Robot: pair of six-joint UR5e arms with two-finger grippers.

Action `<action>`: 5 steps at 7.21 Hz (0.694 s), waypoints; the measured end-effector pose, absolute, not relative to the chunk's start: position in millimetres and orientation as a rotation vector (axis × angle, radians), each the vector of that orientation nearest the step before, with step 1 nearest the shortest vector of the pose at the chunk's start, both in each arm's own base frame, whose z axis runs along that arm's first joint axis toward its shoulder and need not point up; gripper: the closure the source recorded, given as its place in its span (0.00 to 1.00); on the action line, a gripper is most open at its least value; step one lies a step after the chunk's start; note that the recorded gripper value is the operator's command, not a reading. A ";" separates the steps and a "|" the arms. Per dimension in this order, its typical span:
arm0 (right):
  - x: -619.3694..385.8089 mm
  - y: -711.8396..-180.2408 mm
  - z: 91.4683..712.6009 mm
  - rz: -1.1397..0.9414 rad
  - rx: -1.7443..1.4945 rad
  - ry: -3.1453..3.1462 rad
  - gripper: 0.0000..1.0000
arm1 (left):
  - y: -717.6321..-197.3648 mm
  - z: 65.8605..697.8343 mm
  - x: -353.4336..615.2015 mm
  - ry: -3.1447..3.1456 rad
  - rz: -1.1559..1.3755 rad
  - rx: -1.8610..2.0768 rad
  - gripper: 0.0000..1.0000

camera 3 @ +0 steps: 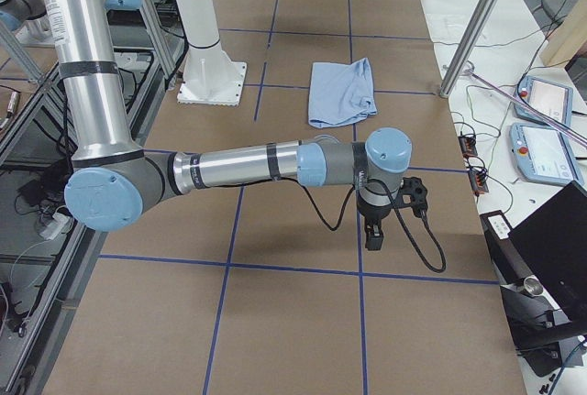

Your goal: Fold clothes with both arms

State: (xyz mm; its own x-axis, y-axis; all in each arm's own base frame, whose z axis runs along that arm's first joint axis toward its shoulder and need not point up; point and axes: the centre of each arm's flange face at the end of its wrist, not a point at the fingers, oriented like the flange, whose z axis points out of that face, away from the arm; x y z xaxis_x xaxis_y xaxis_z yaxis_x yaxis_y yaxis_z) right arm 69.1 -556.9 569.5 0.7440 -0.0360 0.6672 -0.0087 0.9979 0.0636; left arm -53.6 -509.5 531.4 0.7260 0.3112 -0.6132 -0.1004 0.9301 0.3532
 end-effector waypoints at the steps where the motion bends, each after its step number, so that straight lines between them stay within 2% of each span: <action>1: 70.0 -552.5 566.9 -0.014 0.056 -0.719 0.00 | -495.0 537.9 -54.9 0.723 0.228 0.296 0.00; 5: 64.4 -527.9 556.7 -0.031 0.071 -0.734 0.00 | -458.4 538.6 -55.2 0.725 0.235 0.316 0.00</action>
State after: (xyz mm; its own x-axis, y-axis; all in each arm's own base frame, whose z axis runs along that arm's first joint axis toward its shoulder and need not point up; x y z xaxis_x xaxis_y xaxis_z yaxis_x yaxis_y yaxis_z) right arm 64.4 -527.9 556.7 0.7423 -0.0536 0.6679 0.0036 0.9971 0.0760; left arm -55.2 -458.4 538.6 0.7255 0.3177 -0.6105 -0.1010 0.9266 0.3622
